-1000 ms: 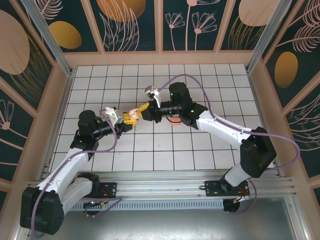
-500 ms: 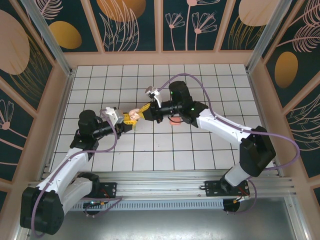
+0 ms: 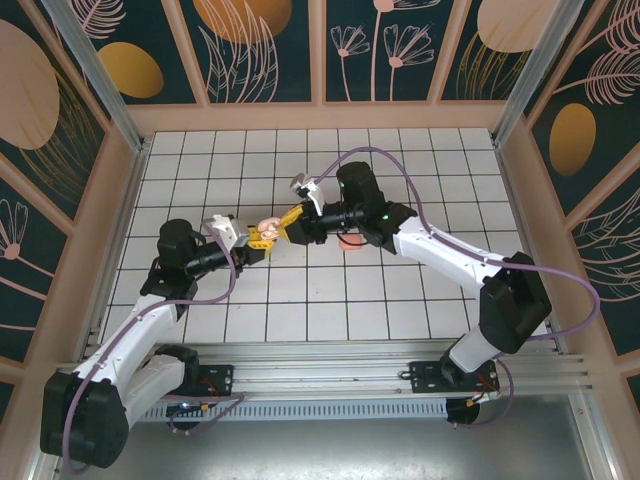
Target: Insert the wireless bluetooth earbuds into the charging case
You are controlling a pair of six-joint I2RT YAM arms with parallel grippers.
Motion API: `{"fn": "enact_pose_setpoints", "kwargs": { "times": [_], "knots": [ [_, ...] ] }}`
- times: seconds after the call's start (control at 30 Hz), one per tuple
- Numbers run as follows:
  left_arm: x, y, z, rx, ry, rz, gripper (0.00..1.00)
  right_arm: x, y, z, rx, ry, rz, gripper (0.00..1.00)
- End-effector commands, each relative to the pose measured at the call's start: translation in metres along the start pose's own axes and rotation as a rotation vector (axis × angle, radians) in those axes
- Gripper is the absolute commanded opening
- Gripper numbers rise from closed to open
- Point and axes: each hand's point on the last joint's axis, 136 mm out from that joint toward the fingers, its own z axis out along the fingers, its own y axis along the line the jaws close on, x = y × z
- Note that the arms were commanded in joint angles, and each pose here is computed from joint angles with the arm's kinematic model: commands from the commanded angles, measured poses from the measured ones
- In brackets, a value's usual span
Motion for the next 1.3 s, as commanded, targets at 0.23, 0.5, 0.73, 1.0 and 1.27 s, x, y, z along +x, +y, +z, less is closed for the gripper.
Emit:
{"fn": "enact_pose_setpoints", "kwargs": {
  "times": [0.23, 0.5, 0.73, 1.0, 1.27],
  "knots": [
    [-0.008, 0.003, 0.003, 0.007, -0.003, 0.03, 0.12, -0.034, 0.006, -0.009, 0.191, -0.025, -0.093, 0.38],
    [-0.007, 0.002, 0.005, 0.014, -0.001, 0.025, 0.12, -0.033, 0.013, -0.002, 0.195, 0.005, -0.139, 0.38],
    [-0.008, 0.002, 0.005, 0.021, -0.003, 0.023, 0.13, -0.024, 0.01, 0.007, 0.195, 0.043, -0.141, 0.38],
    [-0.01, 0.0, 0.004, 0.027, -0.008, 0.025, 0.12, -0.023, 0.007, 0.013, 0.192, 0.052, -0.141, 0.4],
    [-0.012, 0.001, 0.004, 0.026, -0.011, 0.028, 0.12, -0.018, 0.007, 0.019, 0.173, 0.072, -0.138, 0.4]
  ]
}}
